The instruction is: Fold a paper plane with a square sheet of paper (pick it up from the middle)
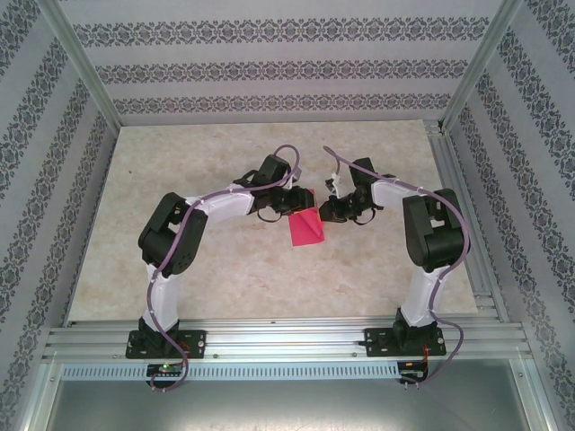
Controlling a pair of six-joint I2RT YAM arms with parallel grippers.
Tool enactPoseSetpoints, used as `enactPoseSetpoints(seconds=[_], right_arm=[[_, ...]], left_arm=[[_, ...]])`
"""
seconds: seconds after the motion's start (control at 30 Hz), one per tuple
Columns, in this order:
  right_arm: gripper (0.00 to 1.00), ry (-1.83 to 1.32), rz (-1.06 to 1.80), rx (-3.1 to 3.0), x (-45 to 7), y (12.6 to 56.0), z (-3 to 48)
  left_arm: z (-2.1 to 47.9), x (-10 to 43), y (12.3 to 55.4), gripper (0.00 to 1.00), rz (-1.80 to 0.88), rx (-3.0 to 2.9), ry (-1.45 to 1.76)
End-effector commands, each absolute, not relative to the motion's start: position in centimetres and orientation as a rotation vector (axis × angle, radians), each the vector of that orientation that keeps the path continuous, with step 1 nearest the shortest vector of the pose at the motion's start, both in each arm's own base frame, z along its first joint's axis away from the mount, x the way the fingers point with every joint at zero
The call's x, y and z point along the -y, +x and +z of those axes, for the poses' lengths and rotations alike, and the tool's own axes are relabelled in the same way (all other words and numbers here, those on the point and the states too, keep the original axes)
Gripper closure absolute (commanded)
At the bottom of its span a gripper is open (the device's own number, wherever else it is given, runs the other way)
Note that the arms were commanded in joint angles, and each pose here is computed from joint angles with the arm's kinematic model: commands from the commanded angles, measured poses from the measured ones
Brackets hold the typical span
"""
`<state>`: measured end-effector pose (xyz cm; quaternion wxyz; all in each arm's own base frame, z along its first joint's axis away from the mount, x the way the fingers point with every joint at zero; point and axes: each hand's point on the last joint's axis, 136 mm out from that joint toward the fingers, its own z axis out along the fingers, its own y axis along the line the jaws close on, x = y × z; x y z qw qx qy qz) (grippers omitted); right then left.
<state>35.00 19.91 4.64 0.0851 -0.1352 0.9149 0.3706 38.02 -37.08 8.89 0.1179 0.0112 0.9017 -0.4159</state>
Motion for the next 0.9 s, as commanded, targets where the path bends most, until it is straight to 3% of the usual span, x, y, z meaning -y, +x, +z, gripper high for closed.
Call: enactPoseSetpoints(seconds=[0.0, 0.47, 0.87], right_arm=[[0.9, -0.495, 1.123, -2.702, -20.4, 35.3, 5.5], [0.92, -0.593, 1.16, -2.756, -21.5, 36.1, 5.2], [0.92, -0.654, 1.092, -2.788, -21.7, 35.8, 4.9]], left_arm=[[7.7, 37.0, 37.8, 0.65, -1.195, -2.646, 0.004], [8.0, 36.4, 37.9, 0.65, -1.193, -2.594, -0.054], [10.9, 35.7, 37.7, 0.4, -1.22, -2.476, -0.041]])
